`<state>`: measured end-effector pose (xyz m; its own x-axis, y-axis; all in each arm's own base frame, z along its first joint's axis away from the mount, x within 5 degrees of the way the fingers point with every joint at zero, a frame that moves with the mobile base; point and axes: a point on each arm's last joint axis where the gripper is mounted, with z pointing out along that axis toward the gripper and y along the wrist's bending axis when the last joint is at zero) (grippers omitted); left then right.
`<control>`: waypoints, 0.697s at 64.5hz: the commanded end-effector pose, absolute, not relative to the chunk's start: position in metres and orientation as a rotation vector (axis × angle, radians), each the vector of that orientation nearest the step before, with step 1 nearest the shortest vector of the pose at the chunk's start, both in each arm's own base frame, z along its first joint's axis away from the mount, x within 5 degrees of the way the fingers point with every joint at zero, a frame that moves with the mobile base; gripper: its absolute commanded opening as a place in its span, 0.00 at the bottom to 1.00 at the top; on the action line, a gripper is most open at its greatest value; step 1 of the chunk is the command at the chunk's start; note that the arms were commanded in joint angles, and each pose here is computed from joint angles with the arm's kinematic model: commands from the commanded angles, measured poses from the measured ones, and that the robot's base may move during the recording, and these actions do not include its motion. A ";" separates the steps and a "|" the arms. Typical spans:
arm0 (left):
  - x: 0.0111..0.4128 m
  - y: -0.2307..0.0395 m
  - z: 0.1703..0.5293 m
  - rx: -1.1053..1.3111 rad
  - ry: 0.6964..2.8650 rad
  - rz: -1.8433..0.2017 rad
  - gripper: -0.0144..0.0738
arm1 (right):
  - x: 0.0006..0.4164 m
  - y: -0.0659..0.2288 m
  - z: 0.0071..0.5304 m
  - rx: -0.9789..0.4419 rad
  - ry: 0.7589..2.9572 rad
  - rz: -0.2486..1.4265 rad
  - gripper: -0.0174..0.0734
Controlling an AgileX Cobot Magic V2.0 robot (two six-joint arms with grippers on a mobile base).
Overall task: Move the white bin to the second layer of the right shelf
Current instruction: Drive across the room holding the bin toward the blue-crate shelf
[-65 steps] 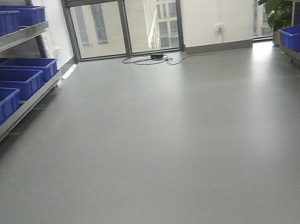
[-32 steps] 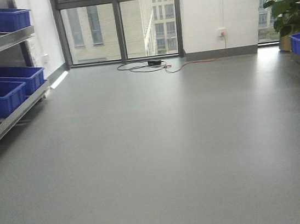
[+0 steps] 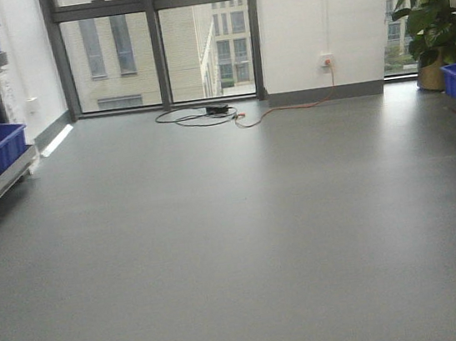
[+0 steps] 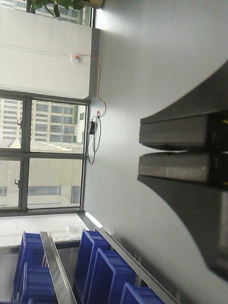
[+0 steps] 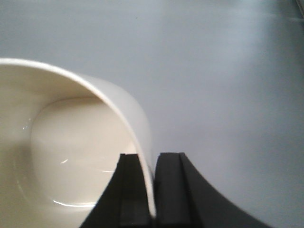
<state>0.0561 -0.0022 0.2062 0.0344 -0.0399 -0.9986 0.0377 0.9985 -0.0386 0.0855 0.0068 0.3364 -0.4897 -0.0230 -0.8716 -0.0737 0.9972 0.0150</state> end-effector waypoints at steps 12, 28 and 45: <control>0.056 -0.002 0.205 -0.014 1.464 -0.068 0.26 | 0.088 0.007 0.352 -0.058 1.970 0.061 0.25; 0.056 -0.002 0.205 -0.014 1.464 -0.068 0.26 | 0.088 0.007 0.352 -0.058 1.970 0.061 0.25; 0.056 -0.002 0.205 -0.014 1.464 -0.068 0.26 | 0.088 0.007 0.352 -0.058 1.970 0.061 0.25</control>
